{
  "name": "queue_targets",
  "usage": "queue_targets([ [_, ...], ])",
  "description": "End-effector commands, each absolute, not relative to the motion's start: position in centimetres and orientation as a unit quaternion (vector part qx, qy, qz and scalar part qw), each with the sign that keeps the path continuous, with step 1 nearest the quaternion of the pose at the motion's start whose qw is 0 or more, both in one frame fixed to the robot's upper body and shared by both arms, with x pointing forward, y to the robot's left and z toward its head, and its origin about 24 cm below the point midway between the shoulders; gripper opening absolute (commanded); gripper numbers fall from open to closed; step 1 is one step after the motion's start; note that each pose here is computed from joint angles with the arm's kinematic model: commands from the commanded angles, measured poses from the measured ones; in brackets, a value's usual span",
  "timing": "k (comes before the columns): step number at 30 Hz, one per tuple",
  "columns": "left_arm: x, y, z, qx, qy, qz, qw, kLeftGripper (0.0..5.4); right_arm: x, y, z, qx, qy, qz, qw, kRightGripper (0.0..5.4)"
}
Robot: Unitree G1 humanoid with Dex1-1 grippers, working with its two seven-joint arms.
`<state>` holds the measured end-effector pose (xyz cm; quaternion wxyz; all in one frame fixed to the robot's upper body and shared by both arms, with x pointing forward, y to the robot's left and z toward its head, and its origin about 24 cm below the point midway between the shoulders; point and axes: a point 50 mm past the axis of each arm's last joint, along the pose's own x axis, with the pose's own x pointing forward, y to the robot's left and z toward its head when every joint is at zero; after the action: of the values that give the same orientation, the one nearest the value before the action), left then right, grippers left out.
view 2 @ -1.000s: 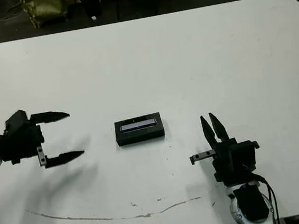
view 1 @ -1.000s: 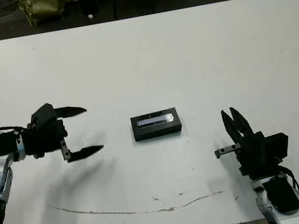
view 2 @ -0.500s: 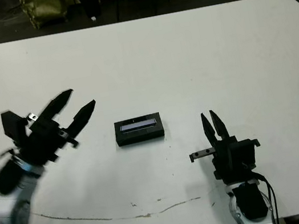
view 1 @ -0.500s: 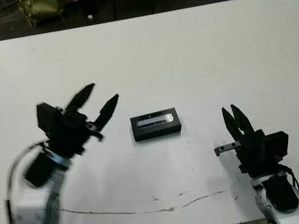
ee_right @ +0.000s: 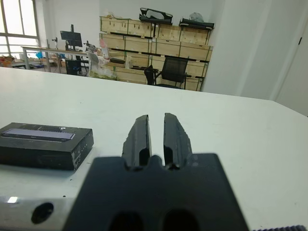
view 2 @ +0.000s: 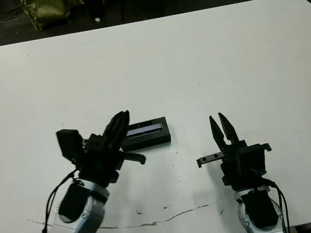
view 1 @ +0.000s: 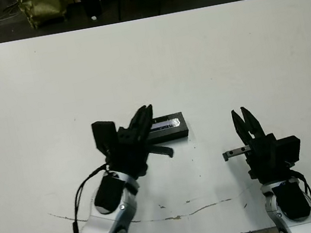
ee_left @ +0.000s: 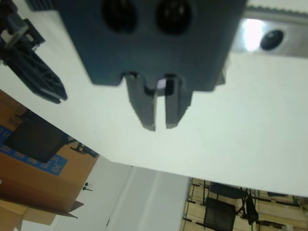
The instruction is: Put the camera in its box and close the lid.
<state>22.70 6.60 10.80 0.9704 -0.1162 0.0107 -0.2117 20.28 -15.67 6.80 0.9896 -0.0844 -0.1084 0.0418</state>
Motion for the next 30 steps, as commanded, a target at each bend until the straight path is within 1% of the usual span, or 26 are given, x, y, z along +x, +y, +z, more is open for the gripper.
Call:
queue_targets([
  [1,22.9,6.0,9.5,-0.114,0.063,-0.204,0.970,0.02,20.1,-15.9,6.2,-0.086,-0.096,0.036,0.991,0.00],
  [4,23.1,5.6,9.0,-0.125,0.097,-0.199,0.967,0.02,20.1,-15.9,6.1,-0.084,-0.095,0.040,0.991,0.00],
  [6,23.3,5.4,8.9,-0.125,0.107,-0.196,0.967,0.02,20.1,-15.9,6.1,-0.088,-0.097,0.038,0.991,0.00],
  [10,23.9,5.1,8.8,-0.118,0.111,-0.190,0.968,0.02,20.0,-15.8,6.1,-0.100,-0.098,0.038,0.989,0.00],
  [14,24.3,4.9,8.4,-0.122,0.117,-0.182,0.969,0.02,20.0,-15.8,6.1,-0.096,-0.096,0.036,0.990,0.00],
  [18,24.3,4.8,7.9,-0.128,0.131,-0.174,0.967,0.02,19.9,-15.8,6.1,-0.094,-0.090,0.034,0.991,0.00],
  [30,24.4,4.7,7.8,-0.132,0.137,-0.171,0.967,0.02,19.9,-15.6,6.1,-0.085,-0.088,0.037,0.992,0.00],
])
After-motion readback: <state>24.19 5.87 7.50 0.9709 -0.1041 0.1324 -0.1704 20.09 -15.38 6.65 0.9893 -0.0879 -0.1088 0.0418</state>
